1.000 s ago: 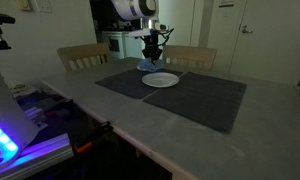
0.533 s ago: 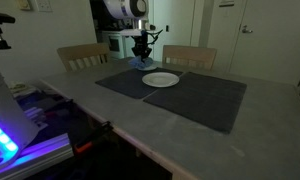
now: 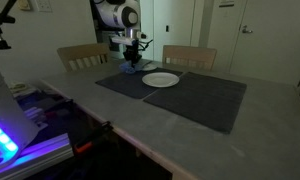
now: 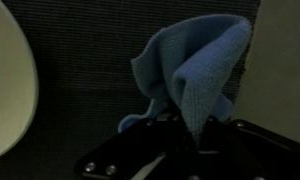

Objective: Use the towel to wipe the plate

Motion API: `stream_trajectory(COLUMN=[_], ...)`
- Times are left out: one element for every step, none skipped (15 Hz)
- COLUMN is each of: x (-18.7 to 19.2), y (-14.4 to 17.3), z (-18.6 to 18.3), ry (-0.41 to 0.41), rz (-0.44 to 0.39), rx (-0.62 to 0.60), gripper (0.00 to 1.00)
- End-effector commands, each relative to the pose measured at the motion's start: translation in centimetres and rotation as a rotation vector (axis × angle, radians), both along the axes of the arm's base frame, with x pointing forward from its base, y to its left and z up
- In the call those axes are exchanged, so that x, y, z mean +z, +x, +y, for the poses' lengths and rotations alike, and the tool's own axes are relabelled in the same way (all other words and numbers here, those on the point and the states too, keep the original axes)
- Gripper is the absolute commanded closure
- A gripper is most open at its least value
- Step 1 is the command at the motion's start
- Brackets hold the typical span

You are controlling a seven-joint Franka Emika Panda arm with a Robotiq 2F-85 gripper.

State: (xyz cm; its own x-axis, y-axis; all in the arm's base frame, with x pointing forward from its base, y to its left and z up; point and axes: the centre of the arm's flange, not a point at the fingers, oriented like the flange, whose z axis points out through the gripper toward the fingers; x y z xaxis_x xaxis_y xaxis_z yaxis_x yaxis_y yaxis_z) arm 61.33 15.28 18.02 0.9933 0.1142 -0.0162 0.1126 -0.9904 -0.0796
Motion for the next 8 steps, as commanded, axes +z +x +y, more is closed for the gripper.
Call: stream_trajectory(x=[-2.1, -2.6, -3.2, -3.6, -3.9, -4.0, -3.9, -4.0], y=[0.3, 0.2, 0.2, 0.1, 0.1, 0.1, 0.1, 0.1], z=[0.6, 0.9, 1.1, 1.3, 1.4, 1.4, 1.4, 1.4], ry=[0.052, 0.056, 0.057, 0.061, 0.061, 0.062, 0.062, 0.059], rz=[-0.046, -0.056, -0.055, -0.056, -0.056, -0.055, -0.052, -0.053], rx=[-0.011, -0.011, -0.007, -0.005, -0.004, -0.005, -0.006, -0.007], gripper=[0.97, 0.97, 0.97, 0.97, 0.97, 0.97, 0.97, 0.97])
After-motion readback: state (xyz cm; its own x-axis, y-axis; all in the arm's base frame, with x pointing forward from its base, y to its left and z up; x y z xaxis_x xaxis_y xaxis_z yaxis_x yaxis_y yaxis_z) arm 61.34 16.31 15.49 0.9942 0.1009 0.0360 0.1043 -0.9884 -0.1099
